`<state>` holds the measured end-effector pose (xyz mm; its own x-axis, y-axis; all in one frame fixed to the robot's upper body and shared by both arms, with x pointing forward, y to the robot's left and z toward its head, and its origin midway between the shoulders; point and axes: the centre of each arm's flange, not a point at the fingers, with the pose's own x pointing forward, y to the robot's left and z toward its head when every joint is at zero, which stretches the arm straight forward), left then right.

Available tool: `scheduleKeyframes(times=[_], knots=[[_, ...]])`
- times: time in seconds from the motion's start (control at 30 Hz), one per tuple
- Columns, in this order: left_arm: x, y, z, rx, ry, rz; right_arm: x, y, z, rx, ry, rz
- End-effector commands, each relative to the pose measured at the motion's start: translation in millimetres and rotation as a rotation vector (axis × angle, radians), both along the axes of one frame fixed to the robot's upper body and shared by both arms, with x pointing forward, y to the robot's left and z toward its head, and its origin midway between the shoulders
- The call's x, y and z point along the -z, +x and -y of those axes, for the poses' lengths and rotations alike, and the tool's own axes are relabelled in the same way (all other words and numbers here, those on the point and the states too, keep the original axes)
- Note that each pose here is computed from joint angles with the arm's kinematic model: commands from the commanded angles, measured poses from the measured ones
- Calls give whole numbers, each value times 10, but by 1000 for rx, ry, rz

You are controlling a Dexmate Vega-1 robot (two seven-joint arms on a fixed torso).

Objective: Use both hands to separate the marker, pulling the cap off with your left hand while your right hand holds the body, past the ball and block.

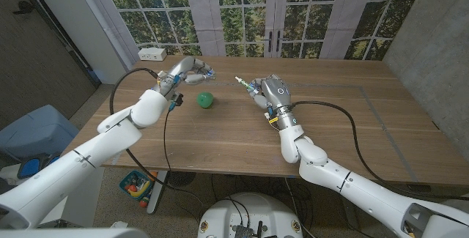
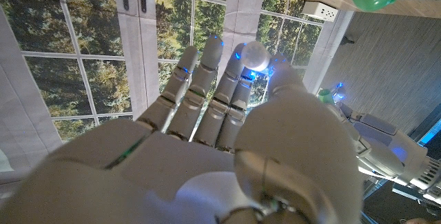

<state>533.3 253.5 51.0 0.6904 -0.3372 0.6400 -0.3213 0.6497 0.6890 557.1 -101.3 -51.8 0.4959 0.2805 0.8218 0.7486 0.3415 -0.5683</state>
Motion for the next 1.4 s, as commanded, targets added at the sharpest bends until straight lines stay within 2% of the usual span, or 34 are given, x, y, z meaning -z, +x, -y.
scheduleKeyframes(times=[0.03, 0.2, 0.67, 1.4], knots=[[111, 2, 49, -115, 69, 11, 104, -75, 29, -13, 7, -75], [148, 9, 92, -132, 95, 8, 167, -82, 18, -17, 10, -109], [206, 66, 202, -193, 187, -41, 276, -81, 9, -15, 8, -148], [274, 156, 394, -279, 328, -78, 416, 47, 7, -27, 33, -217]])
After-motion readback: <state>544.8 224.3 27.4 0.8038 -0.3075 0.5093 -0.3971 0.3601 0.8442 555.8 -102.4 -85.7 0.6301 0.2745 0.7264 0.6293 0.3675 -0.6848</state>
